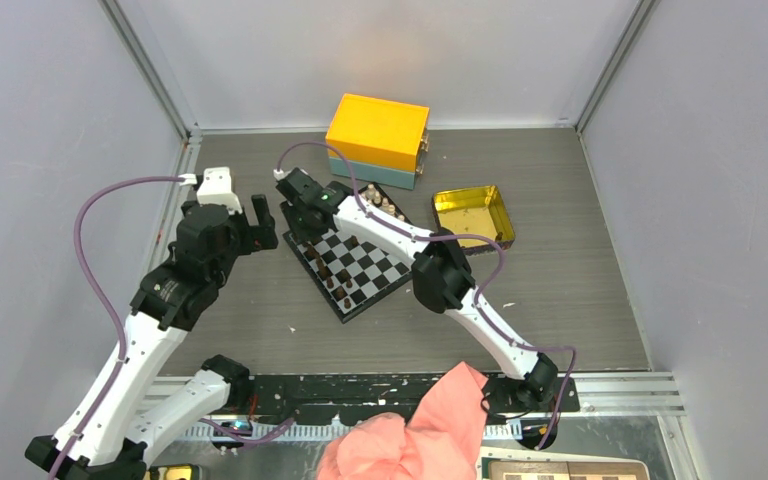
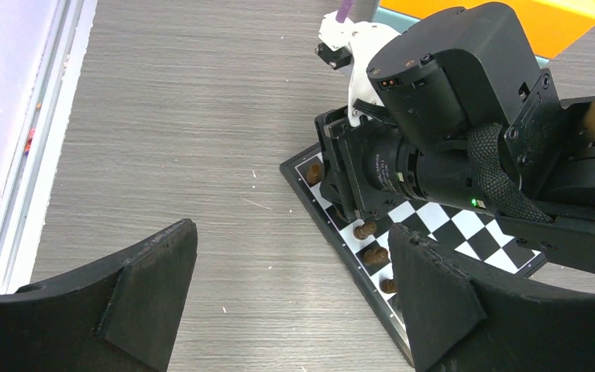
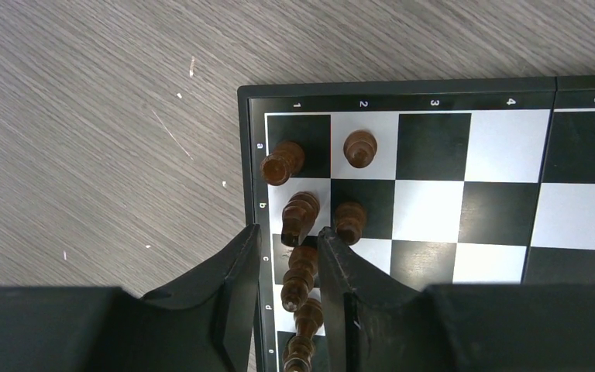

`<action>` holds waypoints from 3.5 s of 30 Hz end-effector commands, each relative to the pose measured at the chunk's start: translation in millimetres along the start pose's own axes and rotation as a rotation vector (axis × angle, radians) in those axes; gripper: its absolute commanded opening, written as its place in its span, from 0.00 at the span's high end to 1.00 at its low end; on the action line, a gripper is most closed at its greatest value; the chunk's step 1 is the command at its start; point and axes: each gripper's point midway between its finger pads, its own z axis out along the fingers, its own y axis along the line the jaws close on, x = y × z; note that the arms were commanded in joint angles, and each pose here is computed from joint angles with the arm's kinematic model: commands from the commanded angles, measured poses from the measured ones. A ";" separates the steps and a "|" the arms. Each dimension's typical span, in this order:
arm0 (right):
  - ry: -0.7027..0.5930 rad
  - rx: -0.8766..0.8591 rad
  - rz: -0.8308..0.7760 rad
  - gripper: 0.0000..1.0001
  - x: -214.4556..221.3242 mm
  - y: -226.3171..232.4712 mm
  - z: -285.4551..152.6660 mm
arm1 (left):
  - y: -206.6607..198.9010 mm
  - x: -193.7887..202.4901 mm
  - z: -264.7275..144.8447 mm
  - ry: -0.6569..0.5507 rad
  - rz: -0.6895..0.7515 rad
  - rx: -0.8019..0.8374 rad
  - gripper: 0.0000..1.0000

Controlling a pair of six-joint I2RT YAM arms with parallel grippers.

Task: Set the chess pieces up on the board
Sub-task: Place the chess piece on the chessboard, then pick up the chess piece from the chessboard.

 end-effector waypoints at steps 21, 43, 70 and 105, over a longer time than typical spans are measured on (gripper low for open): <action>-0.364 0.019 0.067 0.61 -108.8 -23.1 -112.0 | -4.6 -97.9 -32.7 -0.221 -0.032 0.023 0.06; -0.511 0.640 0.592 0.59 -11.7 -318.5 -233.7 | -155.3 48.5 103.8 0.311 0.210 0.390 0.11; -0.492 0.660 0.638 0.59 15.1 -345.3 -231.2 | -181.3 153.4 192.8 0.506 0.322 0.380 0.47; -0.461 0.670 0.648 0.59 21.6 -349.0 -220.0 | -165.7 166.8 192.6 0.563 0.338 0.304 0.66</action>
